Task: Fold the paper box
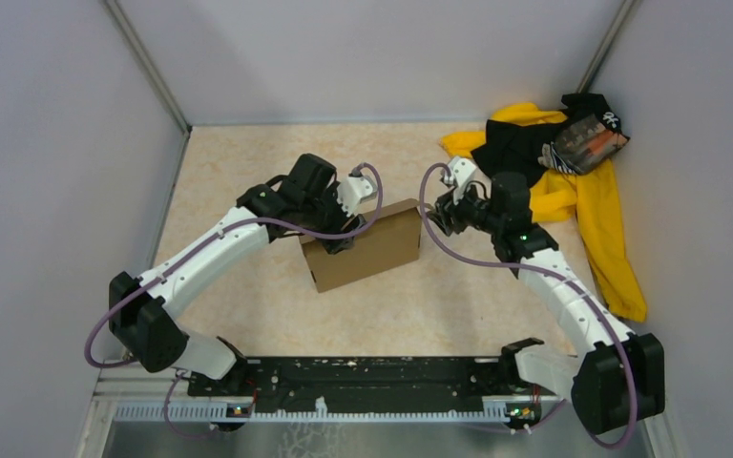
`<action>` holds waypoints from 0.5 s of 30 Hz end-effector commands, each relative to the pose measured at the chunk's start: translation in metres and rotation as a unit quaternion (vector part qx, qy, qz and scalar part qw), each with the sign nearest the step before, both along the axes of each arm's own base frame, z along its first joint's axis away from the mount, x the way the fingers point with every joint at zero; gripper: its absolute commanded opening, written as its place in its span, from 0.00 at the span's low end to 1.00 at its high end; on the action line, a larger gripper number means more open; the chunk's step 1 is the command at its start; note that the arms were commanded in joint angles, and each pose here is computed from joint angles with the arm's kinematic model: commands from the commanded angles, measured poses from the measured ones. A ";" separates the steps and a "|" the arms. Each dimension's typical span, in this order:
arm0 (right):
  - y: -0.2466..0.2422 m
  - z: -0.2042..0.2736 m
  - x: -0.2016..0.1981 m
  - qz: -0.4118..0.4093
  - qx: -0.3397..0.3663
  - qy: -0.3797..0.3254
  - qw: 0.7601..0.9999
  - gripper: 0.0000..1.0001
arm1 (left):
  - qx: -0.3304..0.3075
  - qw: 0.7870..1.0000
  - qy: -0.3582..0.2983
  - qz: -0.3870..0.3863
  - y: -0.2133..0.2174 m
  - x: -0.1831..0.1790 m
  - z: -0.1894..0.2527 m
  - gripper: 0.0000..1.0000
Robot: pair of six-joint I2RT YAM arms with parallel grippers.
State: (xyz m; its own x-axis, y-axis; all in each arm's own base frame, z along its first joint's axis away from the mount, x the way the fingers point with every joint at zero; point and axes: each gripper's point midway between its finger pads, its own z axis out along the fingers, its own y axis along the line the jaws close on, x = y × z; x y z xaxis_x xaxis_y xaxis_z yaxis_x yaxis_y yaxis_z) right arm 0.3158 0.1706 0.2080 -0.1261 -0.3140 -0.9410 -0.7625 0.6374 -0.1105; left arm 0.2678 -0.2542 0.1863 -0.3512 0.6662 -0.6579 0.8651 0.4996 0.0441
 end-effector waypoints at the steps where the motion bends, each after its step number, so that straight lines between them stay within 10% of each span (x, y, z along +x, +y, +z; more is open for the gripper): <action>1: 0.009 0.039 0.015 0.014 0.016 -0.064 0.998 0.46 | -0.008 1.000 0.023 -0.018 -0.006 -0.008 -0.006 0.56; 15: 0.017 0.046 0.019 0.033 0.025 -0.069 0.997 0.38 | -0.009 0.999 0.027 -0.019 -0.007 -0.009 -0.007 0.56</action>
State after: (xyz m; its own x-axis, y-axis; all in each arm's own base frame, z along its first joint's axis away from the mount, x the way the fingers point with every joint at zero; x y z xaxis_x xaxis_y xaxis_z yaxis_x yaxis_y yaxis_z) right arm 0.3263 0.1774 0.2117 -0.1057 -0.3049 -0.9465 -0.7744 0.6223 -0.1139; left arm 0.2666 -0.2555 0.1864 -0.3500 0.6649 -0.6598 0.8688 0.4939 0.0368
